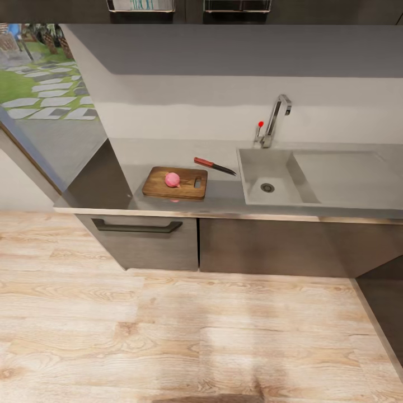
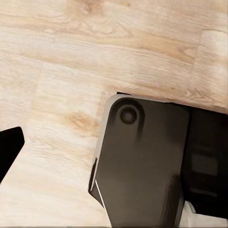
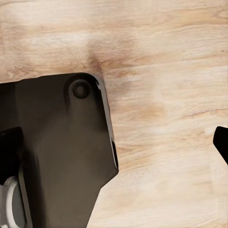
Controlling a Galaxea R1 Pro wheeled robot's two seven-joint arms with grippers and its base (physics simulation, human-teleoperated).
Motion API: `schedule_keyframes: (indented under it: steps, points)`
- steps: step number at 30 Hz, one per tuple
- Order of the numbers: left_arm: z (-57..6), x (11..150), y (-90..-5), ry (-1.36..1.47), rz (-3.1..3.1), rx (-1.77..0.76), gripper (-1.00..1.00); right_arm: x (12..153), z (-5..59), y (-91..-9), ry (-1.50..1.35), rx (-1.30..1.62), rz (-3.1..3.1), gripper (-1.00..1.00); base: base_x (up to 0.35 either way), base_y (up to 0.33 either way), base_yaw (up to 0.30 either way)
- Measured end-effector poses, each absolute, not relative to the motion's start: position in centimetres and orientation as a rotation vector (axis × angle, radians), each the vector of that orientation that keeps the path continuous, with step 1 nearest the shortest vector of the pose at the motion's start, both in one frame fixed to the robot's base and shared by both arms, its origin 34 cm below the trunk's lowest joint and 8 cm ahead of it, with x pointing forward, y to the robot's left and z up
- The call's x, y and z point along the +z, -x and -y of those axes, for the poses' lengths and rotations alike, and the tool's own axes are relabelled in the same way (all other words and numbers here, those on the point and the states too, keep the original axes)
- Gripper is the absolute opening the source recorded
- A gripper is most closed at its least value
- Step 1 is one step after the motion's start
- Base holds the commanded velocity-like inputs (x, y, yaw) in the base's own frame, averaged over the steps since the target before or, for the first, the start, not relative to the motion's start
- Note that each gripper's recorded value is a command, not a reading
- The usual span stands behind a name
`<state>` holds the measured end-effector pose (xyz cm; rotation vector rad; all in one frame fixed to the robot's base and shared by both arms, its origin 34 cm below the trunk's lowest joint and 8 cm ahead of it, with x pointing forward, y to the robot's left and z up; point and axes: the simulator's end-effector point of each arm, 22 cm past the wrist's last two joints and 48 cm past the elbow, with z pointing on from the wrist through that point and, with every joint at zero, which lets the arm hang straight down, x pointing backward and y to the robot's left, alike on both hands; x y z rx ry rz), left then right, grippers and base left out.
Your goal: In the kitchen, take the Vidalia onion out of the sink, dice it on the chopping board with the paring knife, put the diced onion into the bowl on the countertop, then place both the paring knife and the chopping board into the sink.
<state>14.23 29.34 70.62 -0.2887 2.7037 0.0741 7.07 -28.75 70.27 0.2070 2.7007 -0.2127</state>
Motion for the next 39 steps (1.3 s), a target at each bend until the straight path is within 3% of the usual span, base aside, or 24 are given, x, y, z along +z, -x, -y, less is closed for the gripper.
schedule_keyframes:
  steps: [14,22,39]
  points:
    - [-28.9,70.3,-12.3,0.272,-2.749,0.071,1.0,73.2,27.3,-23.8,-0.283,-0.101,-2.316,1.0,0.0,0.0,0.0]
    - [-28.7,70.1,-11.3,0.277,-2.771,0.072,1.0,74.1,28.7,-25.2,-0.28,-0.12,-2.26,1.0,0.0,-0.009,-0.046]
    - [-28.3,70.0,-10.3,0.285,-2.788,0.069,1.0,75.0,30.0,-25.7,-0.291,-0.155,-2.203,1.0,0.0,-0.088,-0.222]
